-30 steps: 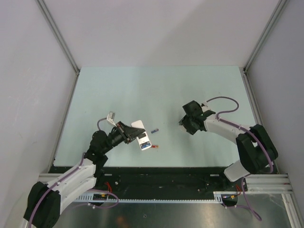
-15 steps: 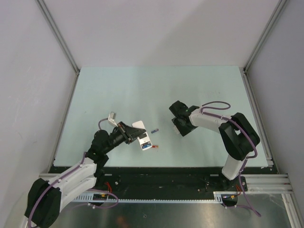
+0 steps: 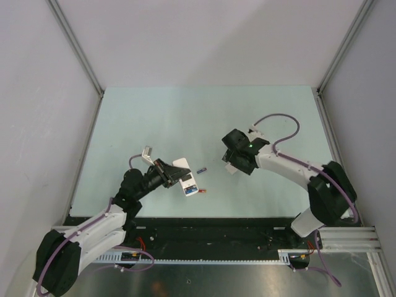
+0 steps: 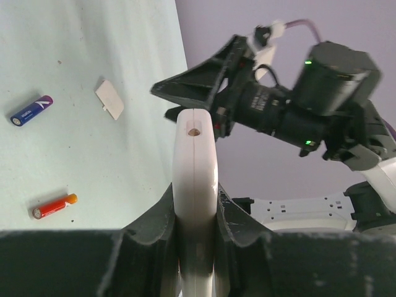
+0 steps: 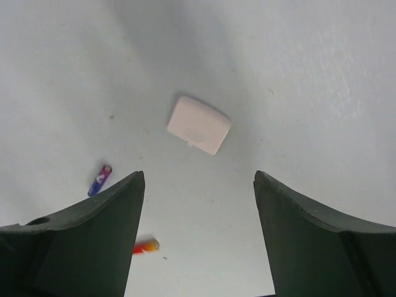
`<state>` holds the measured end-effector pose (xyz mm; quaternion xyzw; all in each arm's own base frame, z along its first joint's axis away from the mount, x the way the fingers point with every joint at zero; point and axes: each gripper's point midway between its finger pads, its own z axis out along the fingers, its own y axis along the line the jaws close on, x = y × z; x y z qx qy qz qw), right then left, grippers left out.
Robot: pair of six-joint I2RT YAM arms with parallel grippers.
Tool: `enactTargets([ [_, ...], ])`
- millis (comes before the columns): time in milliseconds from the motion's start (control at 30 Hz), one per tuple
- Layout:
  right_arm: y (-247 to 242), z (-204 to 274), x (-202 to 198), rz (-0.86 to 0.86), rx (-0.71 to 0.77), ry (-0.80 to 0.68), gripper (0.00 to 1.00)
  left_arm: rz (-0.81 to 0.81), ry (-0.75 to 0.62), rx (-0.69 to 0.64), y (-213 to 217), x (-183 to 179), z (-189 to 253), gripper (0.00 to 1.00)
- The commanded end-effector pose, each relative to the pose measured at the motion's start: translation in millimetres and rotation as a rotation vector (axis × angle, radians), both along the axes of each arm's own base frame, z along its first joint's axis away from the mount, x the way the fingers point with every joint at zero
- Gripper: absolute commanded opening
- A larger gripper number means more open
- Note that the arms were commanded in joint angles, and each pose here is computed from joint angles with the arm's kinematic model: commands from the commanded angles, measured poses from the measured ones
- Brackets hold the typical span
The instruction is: Load the batteries into the remote control
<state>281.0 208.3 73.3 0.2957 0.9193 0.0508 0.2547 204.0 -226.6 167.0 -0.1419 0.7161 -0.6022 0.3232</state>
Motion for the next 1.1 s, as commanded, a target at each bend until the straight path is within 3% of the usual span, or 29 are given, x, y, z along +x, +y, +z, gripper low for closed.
enactTargets([
  [0,-2,47,17,0.519,-0.224,-0.165,0.76,0.002,-0.102,-0.023,-1,3,25,0.0],
  [133,-3,21,14,0.801,-0.346,-0.088,0.77,0.012,-0.102,-0.016,1,2,21,0.0],
  [233,-4,-2,16,0.889,-0.388,-0.032,0.77,0.014,-0.093,-0.01,2,0,14,0.0],
  [400,22,-6,27,0.967,-0.334,-0.104,0.74,0.005,-0.082,0.003,3,-4,6,0.0],
  [900,18,-43,29,1.009,-0.394,0.018,0.69,-0.008,-0.078,0.017,2,-5,2,0.0],
  [1067,14,-50,26,0.981,-0.393,0.052,0.62,-0.012,-0.078,0.019,2,-6,1,0.0],
])
